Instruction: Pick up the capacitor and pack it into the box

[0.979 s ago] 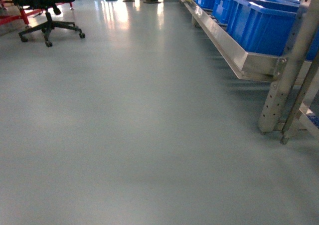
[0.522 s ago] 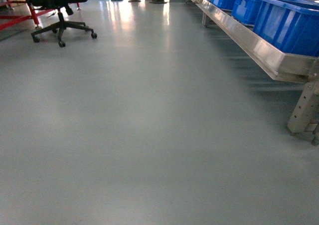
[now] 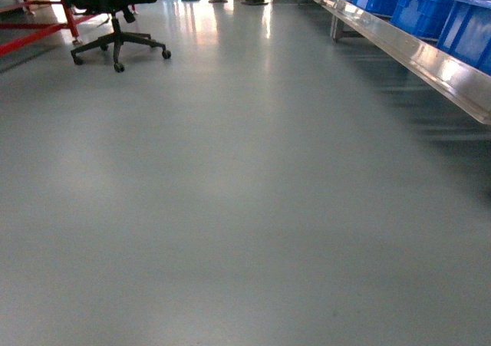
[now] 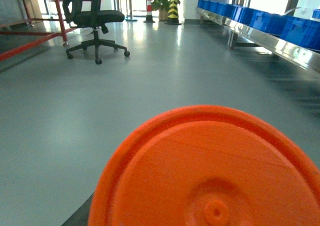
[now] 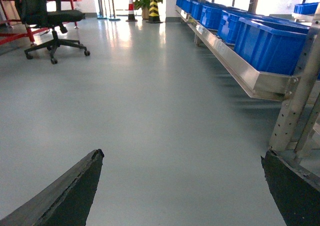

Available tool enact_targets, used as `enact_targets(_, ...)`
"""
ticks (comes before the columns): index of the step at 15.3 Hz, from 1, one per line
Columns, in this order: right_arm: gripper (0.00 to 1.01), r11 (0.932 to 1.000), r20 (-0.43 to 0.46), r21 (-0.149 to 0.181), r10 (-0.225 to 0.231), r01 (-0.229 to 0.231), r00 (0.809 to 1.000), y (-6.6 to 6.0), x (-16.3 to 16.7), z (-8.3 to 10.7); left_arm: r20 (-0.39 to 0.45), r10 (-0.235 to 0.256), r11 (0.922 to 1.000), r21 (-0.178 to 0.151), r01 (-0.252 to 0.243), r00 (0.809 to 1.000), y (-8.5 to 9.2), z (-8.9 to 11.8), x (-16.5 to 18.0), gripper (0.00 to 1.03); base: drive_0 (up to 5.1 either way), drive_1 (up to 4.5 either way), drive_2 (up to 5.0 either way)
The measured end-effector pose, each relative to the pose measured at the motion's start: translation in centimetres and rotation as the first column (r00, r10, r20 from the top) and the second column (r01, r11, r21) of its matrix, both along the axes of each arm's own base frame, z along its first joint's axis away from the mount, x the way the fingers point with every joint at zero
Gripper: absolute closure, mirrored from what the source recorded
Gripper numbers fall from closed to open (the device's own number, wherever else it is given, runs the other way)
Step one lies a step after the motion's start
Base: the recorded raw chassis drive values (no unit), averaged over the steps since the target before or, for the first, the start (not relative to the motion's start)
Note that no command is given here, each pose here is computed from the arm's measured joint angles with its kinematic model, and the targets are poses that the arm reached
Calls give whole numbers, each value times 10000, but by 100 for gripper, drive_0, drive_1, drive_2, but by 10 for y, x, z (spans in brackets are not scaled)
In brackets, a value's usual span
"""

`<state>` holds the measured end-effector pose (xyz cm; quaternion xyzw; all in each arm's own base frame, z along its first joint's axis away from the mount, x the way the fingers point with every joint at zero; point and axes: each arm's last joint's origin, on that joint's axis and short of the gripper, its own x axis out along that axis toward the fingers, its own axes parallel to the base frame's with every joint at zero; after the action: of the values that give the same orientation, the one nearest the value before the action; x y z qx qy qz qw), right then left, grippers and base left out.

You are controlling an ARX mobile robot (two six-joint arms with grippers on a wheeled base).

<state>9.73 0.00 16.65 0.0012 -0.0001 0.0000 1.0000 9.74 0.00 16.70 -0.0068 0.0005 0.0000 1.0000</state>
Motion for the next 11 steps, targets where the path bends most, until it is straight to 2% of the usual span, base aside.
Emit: enact_targets(11, 3, 10000, 38, 0, -8, 8, 10000, 0, 0, 0, 15, 8, 10000, 0, -8, 10000, 0, 0, 0, 60, -498, 238, 238)
